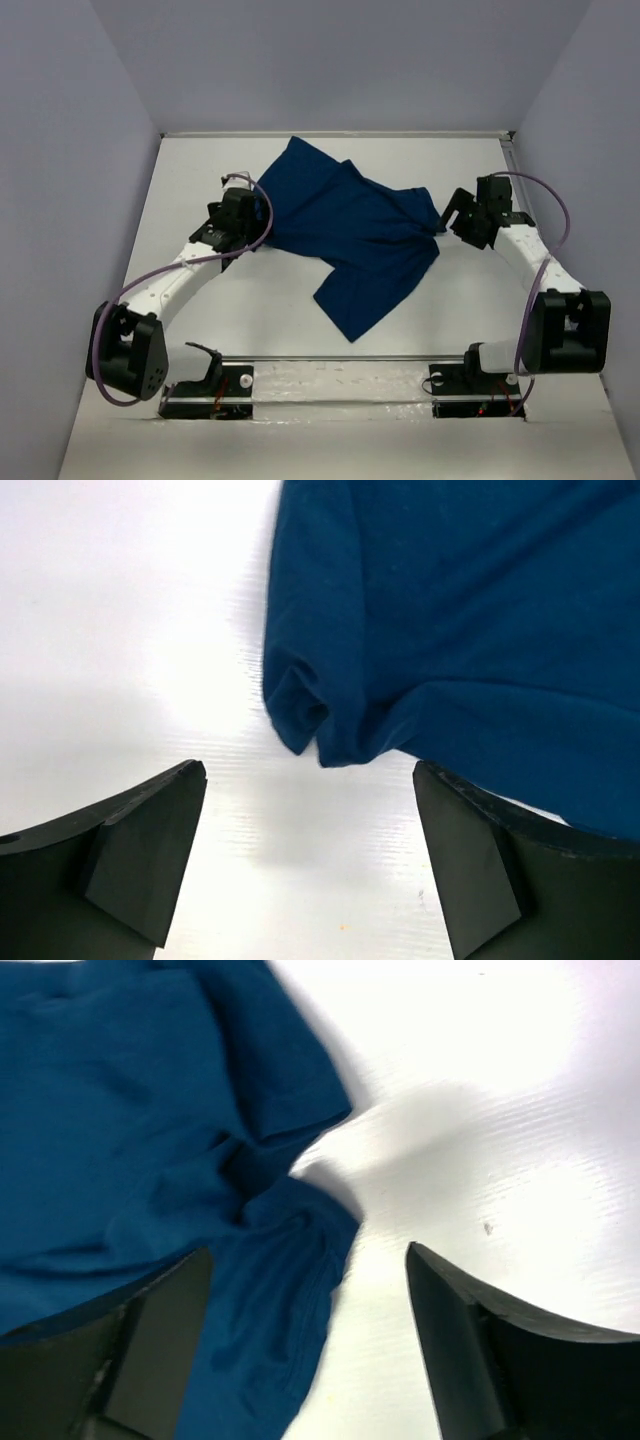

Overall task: Fold and stack the t-shirts
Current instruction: Flatten out the tshirt

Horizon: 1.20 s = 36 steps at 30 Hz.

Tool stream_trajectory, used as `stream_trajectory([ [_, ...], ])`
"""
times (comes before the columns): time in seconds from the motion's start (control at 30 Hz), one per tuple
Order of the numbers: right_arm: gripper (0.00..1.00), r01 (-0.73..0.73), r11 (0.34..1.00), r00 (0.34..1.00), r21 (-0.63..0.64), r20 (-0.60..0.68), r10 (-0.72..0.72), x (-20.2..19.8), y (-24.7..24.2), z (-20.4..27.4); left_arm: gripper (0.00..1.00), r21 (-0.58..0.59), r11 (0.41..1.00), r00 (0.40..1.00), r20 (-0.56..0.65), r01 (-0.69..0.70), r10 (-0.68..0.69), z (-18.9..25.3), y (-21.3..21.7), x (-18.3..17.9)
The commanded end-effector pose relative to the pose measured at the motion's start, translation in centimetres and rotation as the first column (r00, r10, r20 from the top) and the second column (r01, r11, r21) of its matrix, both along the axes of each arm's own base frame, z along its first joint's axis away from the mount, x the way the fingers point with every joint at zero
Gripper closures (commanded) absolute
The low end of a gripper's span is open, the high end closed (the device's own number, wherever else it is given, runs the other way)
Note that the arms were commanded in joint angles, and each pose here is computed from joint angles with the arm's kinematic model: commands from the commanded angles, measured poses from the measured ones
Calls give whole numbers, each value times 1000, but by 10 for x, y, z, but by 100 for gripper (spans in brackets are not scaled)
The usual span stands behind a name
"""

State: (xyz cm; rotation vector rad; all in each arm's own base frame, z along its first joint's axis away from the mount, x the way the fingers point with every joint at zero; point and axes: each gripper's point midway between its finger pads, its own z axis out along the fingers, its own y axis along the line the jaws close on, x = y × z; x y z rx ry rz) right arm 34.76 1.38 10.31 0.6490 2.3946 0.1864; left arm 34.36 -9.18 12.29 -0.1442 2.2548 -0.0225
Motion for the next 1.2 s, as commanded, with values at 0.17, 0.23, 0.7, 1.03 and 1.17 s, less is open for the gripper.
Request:
stream_trajectory([
  [0.17, 90, -236, 959, 970, 160, 100, 222, -58, 55, 29, 38, -342, 904, 966, -67, -258, 251, -19, 35, -10],
  [0.23, 91, -306, 935, 951, 180, 96, 293, -71, 77, 28, 54, -461, 830, 948, -102, -313, 301, -30, 32, -13],
  [0.7, 81, -448, 866, 893, 225, 57, 447, -101, 144, 15, 61, -757, 412, 833, -307, -507, 461, -66, 23, -16],
  [1.03, 78, -472, 852, 879, 228, 42, 475, -112, 150, 11, 55, -798, 122, 688, -419, -591, 592, -80, 37, -16],
  [1.17, 78, -465, 853, 881, 235, 33, 471, -117, 148, 7, 55, -797, 67, 661, -447, -600, 602, -83, 38, -5],
])
